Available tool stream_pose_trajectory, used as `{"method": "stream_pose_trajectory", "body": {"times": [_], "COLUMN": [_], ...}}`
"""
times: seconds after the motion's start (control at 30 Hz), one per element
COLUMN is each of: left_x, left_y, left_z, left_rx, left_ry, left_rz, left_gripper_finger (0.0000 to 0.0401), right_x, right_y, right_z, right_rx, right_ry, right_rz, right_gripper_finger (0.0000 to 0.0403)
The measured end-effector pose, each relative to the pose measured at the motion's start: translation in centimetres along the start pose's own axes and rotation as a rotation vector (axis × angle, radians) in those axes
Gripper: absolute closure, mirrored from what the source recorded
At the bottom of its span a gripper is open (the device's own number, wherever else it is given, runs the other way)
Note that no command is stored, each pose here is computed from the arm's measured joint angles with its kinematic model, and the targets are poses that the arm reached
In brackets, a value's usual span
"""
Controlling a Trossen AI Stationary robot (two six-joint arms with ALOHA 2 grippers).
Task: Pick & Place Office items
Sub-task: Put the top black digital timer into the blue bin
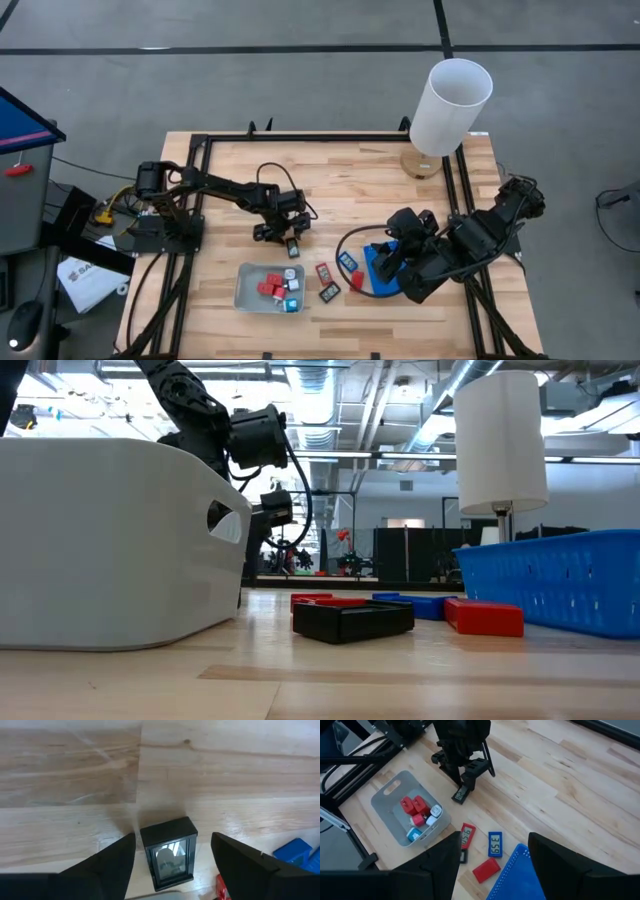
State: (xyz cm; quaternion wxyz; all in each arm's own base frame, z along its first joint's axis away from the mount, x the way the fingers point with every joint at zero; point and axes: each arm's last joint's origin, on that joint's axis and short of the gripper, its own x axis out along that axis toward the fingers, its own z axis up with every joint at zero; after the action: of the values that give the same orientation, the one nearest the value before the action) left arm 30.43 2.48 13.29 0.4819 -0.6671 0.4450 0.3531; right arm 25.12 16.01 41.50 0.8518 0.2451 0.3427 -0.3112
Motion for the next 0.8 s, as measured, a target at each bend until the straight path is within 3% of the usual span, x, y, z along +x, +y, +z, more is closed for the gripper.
{"method": "stream_pose_trajectory", "body": {"times": [0.8], "left_x": [-0.01], "left_y": [0.33], "left_z": [0.09], "left_rx": [-0.059], "left_ry": [-0.03], "left_rz": [0.031], "left_gripper_finger": [0.0197], "right_x": [-1.01], "right_y": [0.08], "right_z": [-0.89], "right_rx": [0.003], "right_ry": [0.008], "right_rz": [0.034], "right_gripper_finger": [0.018]}}
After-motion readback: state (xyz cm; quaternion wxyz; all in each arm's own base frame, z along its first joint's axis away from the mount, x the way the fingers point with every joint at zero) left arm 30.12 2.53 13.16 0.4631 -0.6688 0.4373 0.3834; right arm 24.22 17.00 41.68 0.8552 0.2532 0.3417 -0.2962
